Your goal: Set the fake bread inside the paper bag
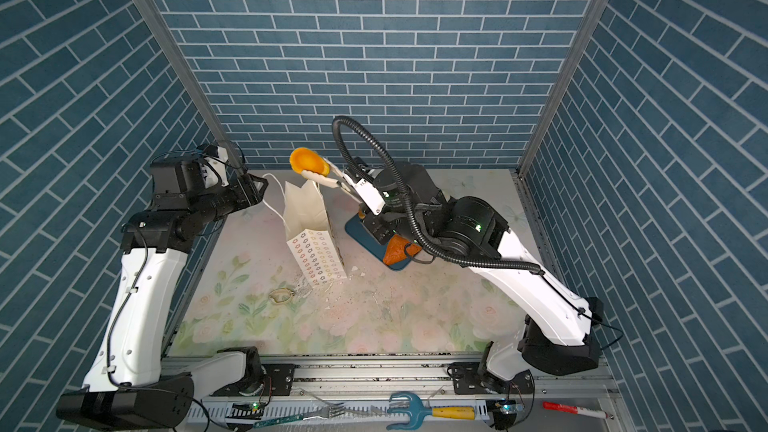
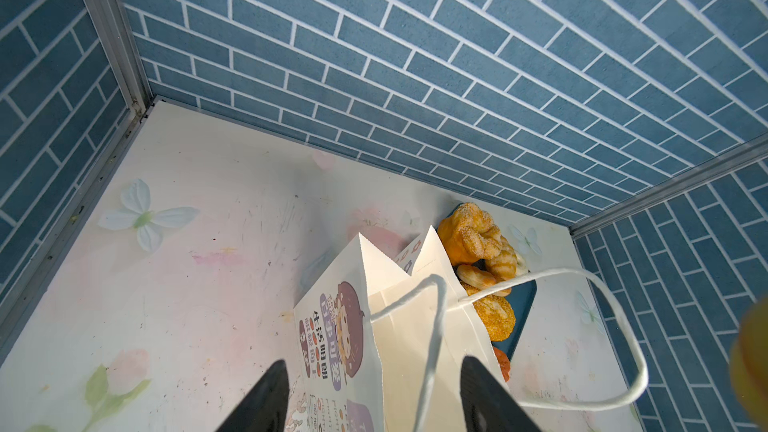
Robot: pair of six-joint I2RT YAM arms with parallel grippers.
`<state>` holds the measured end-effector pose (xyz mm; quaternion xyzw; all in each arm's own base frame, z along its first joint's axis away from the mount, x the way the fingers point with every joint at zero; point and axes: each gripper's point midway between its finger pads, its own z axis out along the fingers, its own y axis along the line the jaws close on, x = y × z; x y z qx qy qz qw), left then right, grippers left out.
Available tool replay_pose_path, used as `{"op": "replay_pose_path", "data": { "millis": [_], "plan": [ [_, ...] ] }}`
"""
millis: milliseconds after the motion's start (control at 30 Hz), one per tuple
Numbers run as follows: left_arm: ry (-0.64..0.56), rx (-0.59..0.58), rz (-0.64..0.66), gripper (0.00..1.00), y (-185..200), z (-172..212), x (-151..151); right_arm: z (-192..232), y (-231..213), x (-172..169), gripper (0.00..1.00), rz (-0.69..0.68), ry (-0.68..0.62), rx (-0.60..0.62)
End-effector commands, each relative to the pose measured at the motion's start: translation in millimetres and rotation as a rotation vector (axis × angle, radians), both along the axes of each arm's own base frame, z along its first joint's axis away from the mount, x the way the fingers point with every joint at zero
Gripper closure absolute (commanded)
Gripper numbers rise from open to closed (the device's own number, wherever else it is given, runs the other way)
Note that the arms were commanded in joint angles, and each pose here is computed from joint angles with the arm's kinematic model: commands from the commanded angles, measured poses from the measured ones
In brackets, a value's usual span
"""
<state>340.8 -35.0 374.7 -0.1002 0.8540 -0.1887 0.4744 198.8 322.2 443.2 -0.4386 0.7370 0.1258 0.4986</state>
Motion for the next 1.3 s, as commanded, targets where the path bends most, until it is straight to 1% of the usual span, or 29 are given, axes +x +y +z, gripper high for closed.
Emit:
{"op": "replay_pose_path", "data": {
  "millis": [0,133,333,467,533,667,733,800,900,1000,1033,1167,1267],
  "plan": [
    [-0.074,-0.008,0.032,0.33,3.6,25.5,0.8,18.3,6.1,-6.7,0.74,0.016,-0.107,-0.005],
    [-0.064,-0.028,0.025,0.33,1.0,25.8,5.2,0.8,19.6,-13.1,0.74,0.042,-0.075,-0.045],
    [-0.049,-0.046,0.003,0.33,-3.5,21.3,12.2,-29.7,29.5,-4.3,0.74,0.008,-0.048,-0.140],
    [-0.025,-0.057,-0.018,0.35,-7.3,13.1,17.5,-45.8,37.5,-1.8,0.73,0.013,-0.032,-0.186],
    [-0.014,-0.062,-0.027,0.40,-9.0,8.6,20.6,-54.0,39.7,0.8,0.72,0.007,-0.027,-0.216],
    [-0.001,-0.067,-0.038,0.47,-11.2,1.9,24.7,-68.7,42.3,6.1,0.71,-0.010,0.003,-0.262],
    [0.003,-0.071,-0.045,0.53,-12.4,-0.2,25.8,-75.3,41.4,8.9,0.70,-0.021,0.023,-0.289],
    [0.009,-0.067,-0.046,0.60,-12.3,-2.6,26.9,-81.5,39.7,12.0,0.68,-0.035,0.040,-0.314],
    [0.017,-0.069,-0.048,0.70,-12.8,-6.3,29.5,-87.9,37.6,16.5,0.61,-0.052,0.059,-0.347],
    [0.021,-0.073,-0.048,0.78,-12.9,-8.6,30.6,-84.2,38.1,20.0,0.50,-0.061,0.054,-0.343],
    [0.021,-0.073,-0.047,0.80,-13.0,-9.0,31.1,-80.9,39.8,20.2,0.48,-0.058,0.050,-0.333],
    [0.021,-0.072,-0.036,0.89,-11.3,-9.3,32.7,-66.0,43.2,22.4,0.47,-0.052,0.027,-0.298],
    [0.026,-0.066,-0.021,0.92,-8.4,-11.5,33.0,-45.3,44.5,21.5,0.49,-0.041,0.001,-0.238]
  ]
}}
